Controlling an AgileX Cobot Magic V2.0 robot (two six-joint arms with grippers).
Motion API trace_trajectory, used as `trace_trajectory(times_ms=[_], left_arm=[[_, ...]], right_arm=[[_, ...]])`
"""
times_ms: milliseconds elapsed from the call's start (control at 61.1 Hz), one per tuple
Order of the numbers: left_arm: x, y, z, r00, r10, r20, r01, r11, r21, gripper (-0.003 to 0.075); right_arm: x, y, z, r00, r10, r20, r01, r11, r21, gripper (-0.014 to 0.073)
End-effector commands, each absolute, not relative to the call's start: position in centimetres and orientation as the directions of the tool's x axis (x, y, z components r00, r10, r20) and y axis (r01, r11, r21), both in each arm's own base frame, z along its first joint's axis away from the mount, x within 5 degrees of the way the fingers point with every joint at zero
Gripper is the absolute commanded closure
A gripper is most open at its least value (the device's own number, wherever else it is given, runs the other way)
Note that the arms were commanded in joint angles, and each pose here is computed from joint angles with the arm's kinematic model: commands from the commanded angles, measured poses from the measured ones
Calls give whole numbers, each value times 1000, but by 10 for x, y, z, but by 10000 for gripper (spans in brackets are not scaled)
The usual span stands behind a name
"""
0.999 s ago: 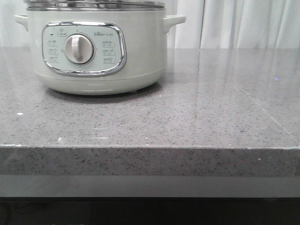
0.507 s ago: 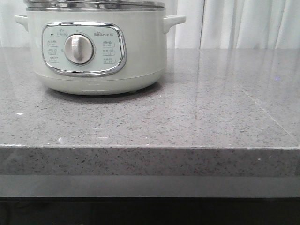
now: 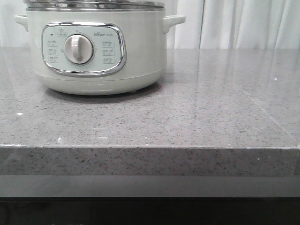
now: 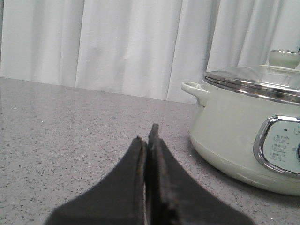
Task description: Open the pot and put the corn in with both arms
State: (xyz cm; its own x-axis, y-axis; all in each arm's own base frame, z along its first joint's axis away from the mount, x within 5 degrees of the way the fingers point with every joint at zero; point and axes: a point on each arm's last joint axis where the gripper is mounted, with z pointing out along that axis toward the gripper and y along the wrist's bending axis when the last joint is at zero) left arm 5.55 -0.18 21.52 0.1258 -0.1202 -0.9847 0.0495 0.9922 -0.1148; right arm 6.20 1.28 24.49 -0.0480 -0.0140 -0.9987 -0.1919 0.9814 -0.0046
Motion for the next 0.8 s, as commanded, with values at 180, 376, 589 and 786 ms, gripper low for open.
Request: trace_trajectory(times_ms=[180,376,589,786], left_arm=[[53,-1,220,216,-131,-968,56,991,-121,741],[53,-1,220,214,-131,-968,56,991,-121,741],[53,-1,220,214,-131,-968,56,991,-121,741],[53,-1,220,214,-131,-968,56,991,-121,741]], right_arm=[[53,5,216,173,21,-985,-106,994,2,664],[53,4,215,160,17,-987,-87,996,3,664],[53,4,214,159,17,-987,-87,996,3,664],[53,4,216,173,73,-982,-83,995,60,664]])
